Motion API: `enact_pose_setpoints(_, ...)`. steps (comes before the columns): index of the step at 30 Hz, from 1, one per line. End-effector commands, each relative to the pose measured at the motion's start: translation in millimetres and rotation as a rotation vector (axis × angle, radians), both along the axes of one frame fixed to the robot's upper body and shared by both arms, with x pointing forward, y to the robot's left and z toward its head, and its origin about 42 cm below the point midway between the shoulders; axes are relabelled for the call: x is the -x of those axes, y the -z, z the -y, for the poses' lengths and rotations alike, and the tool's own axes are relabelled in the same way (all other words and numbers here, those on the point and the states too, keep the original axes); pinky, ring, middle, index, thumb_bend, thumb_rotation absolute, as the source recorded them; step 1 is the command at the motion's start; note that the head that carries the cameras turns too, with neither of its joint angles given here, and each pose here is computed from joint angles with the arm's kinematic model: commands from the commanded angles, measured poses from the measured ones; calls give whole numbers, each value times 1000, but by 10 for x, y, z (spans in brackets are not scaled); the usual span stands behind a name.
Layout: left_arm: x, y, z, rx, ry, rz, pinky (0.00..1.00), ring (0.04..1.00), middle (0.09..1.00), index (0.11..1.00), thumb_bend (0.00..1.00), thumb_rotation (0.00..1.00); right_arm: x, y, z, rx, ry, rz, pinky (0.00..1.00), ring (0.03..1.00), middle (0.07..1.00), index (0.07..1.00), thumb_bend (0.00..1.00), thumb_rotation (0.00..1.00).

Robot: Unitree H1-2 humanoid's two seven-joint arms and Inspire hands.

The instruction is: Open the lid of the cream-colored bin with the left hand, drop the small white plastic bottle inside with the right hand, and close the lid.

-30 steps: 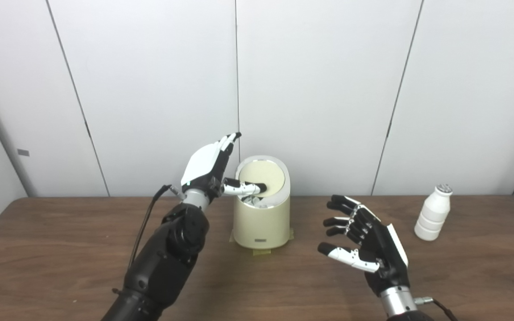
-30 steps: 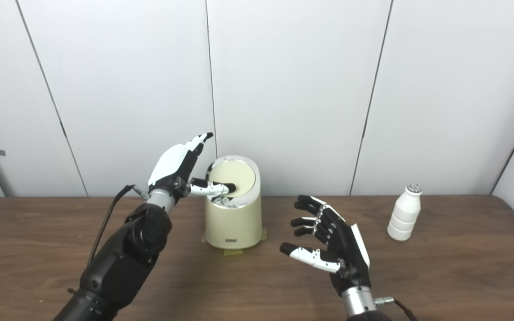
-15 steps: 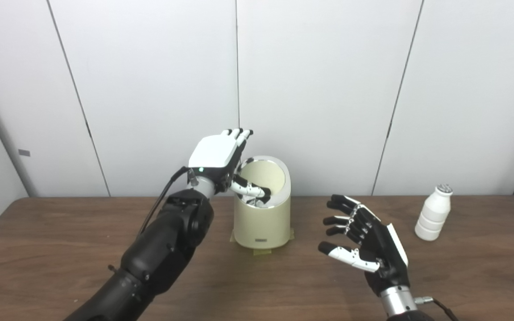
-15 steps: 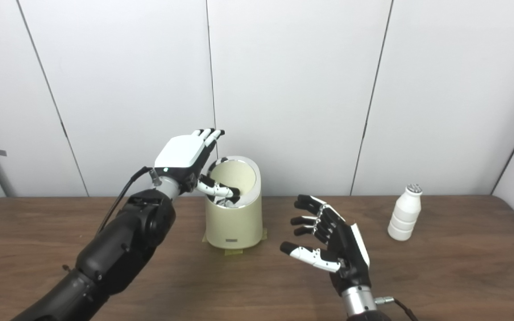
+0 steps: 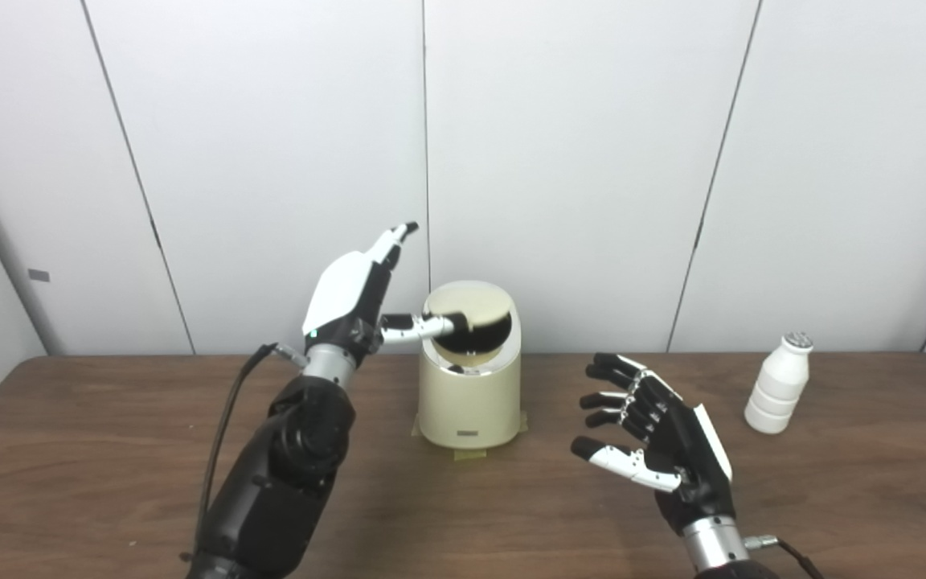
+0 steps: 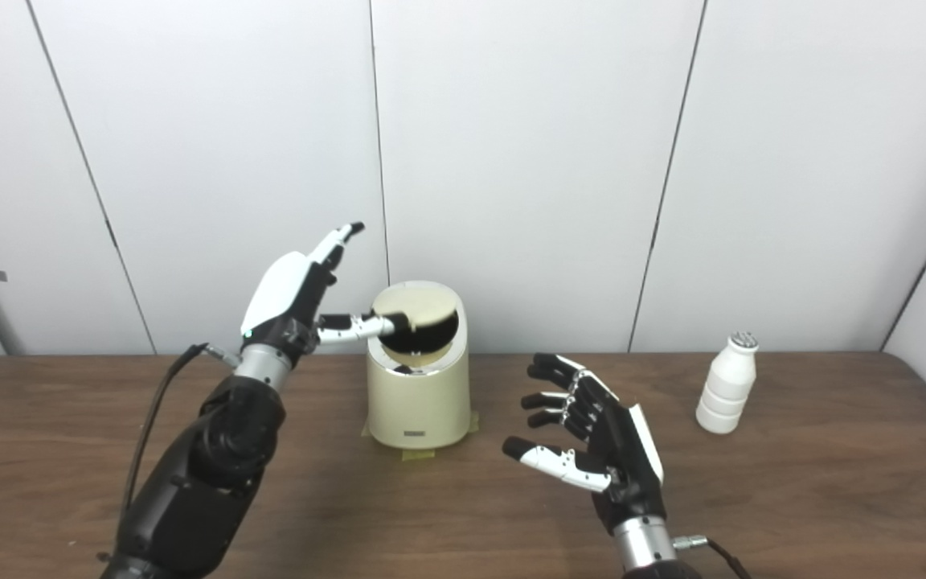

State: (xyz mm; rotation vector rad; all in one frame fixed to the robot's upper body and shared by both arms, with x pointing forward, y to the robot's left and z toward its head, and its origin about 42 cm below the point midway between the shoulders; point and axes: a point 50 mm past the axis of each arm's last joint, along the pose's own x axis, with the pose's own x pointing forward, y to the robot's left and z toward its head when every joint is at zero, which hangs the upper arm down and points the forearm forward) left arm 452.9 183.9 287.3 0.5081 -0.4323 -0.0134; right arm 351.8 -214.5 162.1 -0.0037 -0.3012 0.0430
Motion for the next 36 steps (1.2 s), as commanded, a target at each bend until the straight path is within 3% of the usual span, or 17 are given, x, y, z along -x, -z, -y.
enact_pose_setpoints(1,110,-172,2,142,75,25,672,797,821,849,769,357,-80,-203,1,1,5,84,537,629,755,742,825,246)
enact_pose_setpoints(5,375,3,-160,226,116,-8,600,700,748,797,749,312,-97,-175,52,3,6,85,543,635,763,748,837,266)
enact_pose_setpoints(15,891,589,-511,289,93,-112,507,664,747,788,736,269,-92,-146,111,-34,8,81,516,625,757,752,845,264)
enact_pose_setpoints(25,1045,1085,-697,298,100,-163,502,620,712,763,717,220,-155,-184,216,-68,-4,118,485,620,766,768,802,193)
enact_pose_setpoints(29,1000,1232,-747,290,96,-166,498,618,701,755,717,208,-284,-717,426,69,5,199,567,642,768,771,800,171)
enact_pose_setpoints(33,956,1265,-826,283,87,-164,491,612,693,755,679,172,-397,-1320,596,232,93,246,562,639,780,782,767,133)
enact_pose_setpoints(36,943,1281,-890,281,80,-173,506,626,705,764,634,124,-547,-1662,831,317,165,266,591,645,759,767,816,172)
